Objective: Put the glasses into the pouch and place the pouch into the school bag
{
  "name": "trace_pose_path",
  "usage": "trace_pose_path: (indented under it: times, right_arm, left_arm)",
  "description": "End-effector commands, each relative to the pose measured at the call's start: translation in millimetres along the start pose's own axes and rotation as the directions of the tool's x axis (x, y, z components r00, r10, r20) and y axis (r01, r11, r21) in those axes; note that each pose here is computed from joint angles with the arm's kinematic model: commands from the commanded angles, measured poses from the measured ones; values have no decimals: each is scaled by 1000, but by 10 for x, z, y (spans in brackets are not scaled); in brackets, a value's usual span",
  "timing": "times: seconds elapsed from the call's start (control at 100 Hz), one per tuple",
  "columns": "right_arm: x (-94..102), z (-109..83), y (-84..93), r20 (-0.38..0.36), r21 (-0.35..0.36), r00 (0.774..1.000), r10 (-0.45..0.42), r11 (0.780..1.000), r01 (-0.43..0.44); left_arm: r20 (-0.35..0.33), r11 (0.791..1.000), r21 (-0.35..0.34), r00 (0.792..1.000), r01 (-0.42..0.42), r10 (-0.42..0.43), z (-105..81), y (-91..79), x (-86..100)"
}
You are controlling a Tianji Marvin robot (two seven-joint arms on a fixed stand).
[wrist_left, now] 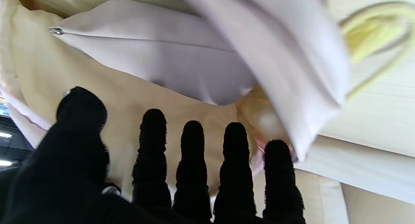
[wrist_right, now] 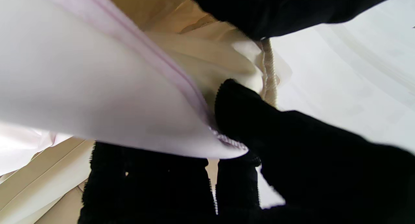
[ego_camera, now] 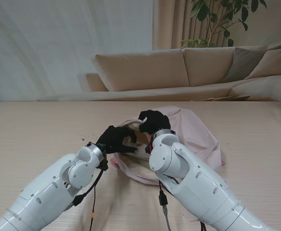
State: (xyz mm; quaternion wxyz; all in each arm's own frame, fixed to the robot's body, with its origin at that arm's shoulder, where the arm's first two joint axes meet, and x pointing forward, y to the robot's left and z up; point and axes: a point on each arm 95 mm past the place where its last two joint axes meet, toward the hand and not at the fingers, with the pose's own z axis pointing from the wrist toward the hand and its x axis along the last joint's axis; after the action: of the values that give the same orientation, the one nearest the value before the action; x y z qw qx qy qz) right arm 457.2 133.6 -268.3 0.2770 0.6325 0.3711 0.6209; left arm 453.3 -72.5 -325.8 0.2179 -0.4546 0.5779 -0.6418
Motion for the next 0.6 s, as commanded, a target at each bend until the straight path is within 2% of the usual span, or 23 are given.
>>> trace_pose_path:
  times: [0.0,0.24,0.31,0.41,0.59]
  right_arm:
    - [17,-29,-49,-3,22,1000,13,1000,-13]
    - [4,-96,-84,-14,33,1000,24,999,-24]
    - [3,-131,-106,-21,36,999,30,999,-30]
    - [12,-202,-145,-37,43,998,46,998,-45]
    - [-21,-408,-276,-85,113,994,71,992,-61]
  left_arm:
    - [24,1000,-13,1000,3,-2,-99,47,-53]
    - [97,995,72,992,72,-79,-447,-38,-132]
    - [118,993,96,989,75,-86,-554,-71,-166]
    - [169,984,166,981,62,-90,-671,-126,-235]
    - [246,980,196,965,40,-89,-799,-222,-338]
